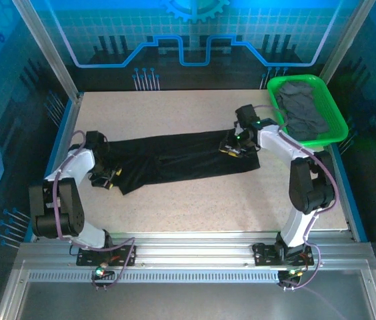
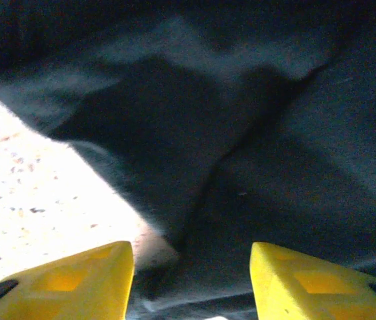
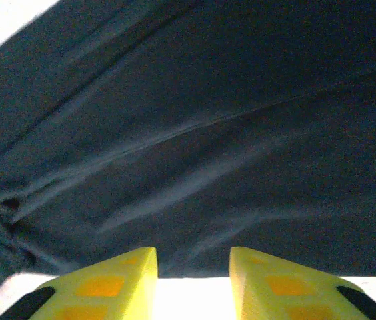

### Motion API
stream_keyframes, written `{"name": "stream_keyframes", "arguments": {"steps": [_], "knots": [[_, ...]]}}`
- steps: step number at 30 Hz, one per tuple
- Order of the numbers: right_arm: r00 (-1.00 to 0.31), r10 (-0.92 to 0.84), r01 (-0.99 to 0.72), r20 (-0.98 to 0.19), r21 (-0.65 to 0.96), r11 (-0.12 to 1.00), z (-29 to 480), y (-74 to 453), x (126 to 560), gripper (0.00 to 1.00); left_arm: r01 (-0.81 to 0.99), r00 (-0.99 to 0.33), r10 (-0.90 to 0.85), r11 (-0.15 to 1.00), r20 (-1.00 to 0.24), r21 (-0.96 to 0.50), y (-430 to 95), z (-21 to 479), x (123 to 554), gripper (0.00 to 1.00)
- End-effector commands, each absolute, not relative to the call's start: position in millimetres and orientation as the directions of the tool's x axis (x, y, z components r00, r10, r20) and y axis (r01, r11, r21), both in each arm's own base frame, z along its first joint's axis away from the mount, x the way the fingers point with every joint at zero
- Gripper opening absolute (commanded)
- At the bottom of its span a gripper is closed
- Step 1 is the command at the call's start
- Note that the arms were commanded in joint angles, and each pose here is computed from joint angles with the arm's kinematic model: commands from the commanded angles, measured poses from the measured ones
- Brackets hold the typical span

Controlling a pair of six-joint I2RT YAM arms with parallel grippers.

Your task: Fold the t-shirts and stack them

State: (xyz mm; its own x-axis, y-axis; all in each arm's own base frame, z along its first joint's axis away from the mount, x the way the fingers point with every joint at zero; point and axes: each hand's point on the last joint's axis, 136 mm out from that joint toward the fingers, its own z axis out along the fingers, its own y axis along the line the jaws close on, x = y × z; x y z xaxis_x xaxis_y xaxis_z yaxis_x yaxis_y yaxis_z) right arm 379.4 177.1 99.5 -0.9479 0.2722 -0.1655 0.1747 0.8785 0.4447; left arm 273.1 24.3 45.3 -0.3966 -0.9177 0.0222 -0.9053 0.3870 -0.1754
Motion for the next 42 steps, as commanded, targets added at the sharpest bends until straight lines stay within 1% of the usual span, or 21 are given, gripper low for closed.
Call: {"name": "stream_keyframes", "arguments": {"steps": [1,4,7,13,16,21,25,34,36,40,42], "knots": [[-0.968,0.182,0.072,-0.171,0.508,0.858,105.6,210.8,374.2,0.38,-0.884,-0.434,-0.900,0.416,0.041,-0.214,21.0,41.5,270.4,0.53],[-0.974,0.137,0.014,-0.178,0.560,0.828,112.3,231.2,370.2,0.40,-0.841,-0.454,-0.891,0.438,-0.025,-0.318,28.7,52.4,297.1,0.54],[-0.977,0.120,-0.005,-0.174,0.589,0.808,114.2,238.9,368.3,0.42,-0.791,-0.488,-0.868,0.486,-0.095,-0.373,39.1,59.2,318.6,0.54],[-0.985,0.078,-0.047,-0.154,0.678,0.734,124.0,257.5,366.1,0.49,-0.735,-0.545,-0.826,0.552,-0.141,-0.393,53.5,47.7,338.4,0.52],[-0.985,0.076,-0.051,-0.153,0.686,0.726,127.3,259.3,366.0,0.51,-0.728,-0.559,-0.818,0.564,-0.139,-0.391,55.6,37.4,343.0,0.50],[-0.986,0.079,-0.047,-0.150,0.688,0.724,127.9,259.4,367.0,0.51,-0.725,-0.554,-0.825,0.542,-0.107,-0.426,47.8,26.8,343.0,0.47],[-0.986,0.081,-0.042,-0.145,0.691,0.721,127.1,260.7,367.1,0.51,-0.699,-0.549,-0.825,0.541,-0.135,-0.468,45.8,38.0,347.7,0.43],[-0.988,0.085,-0.030,-0.132,0.691,0.723,123.0,261.9,370.1,0.51,-0.660,-0.562,-0.816,0.542,-0.136,-0.520,40.4,50.0,359.5,0.33],[-0.988,0.085,-0.027,-0.128,0.689,0.725,121.8,262.1,370.1,0.51,-0.651,-0.569,-0.811,0.545,-0.136,-0.528,39.2,53.2,360.9,0.29],[-0.989,0.086,-0.023,-0.124,0.685,0.728,120.3,260.8,369.2,0.51,-0.640,-0.576,-0.805,0.554,-0.144,-0.533,38.2,60.3,360.5,0.26],[-0.989,0.084,-0.022,-0.121,0.684,0.729,119.3,260.8,368.4,0.51,-0.641,-0.579,-0.802,0.558,-0.147,-0.527,38.3,61.5,357.8,0.23]]}}
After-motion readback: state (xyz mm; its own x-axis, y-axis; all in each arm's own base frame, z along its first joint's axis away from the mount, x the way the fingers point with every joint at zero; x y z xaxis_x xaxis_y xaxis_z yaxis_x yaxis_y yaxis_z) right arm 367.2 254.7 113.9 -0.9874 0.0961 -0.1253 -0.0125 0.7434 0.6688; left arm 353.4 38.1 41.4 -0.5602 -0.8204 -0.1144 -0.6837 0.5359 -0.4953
